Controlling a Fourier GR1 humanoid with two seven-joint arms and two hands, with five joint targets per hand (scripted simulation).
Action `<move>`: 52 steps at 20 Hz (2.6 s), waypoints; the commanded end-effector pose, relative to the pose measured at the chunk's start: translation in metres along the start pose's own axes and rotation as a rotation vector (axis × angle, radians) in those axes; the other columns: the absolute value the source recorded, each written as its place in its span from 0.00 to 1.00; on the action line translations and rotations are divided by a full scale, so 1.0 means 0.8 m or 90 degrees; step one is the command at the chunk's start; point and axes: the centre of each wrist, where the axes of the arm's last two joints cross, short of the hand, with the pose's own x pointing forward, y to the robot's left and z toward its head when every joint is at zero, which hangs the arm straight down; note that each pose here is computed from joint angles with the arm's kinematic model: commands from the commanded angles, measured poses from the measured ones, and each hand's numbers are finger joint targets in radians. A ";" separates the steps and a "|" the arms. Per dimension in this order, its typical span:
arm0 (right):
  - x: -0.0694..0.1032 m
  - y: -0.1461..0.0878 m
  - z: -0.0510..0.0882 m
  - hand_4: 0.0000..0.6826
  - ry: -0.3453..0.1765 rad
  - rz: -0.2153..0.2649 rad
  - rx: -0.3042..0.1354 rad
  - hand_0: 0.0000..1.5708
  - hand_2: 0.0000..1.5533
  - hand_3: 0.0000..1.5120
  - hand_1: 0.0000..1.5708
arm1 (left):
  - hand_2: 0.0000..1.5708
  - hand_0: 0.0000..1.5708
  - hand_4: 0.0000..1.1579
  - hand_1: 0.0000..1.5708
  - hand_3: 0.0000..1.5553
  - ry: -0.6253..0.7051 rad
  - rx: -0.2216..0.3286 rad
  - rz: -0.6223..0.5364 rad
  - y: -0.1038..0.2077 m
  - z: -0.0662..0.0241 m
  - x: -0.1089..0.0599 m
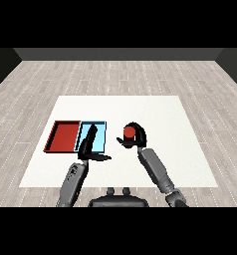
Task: Pick the red can and put it in the red box
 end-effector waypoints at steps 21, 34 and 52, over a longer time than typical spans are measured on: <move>0.031 0.054 0.017 0.91 -0.032 -0.041 0.085 0.90 0.92 0.92 0.90 | 0.00 0.00 0.00 0.00 0.00 0.030 -0.065 0.009 -0.096 -0.031 -0.009; 0.054 0.081 0.001 0.87 -0.056 -0.062 0.102 0.92 0.92 0.91 0.92 | 0.00 0.00 0.00 0.00 0.00 0.053 -0.093 -0.031 -0.099 -0.057 -0.020; 0.067 0.107 0.010 0.82 -0.073 -0.085 0.114 0.93 0.93 0.92 0.93 | 0.98 1.00 0.86 1.00 0.93 0.088 -0.029 -0.071 -0.136 -0.054 -0.019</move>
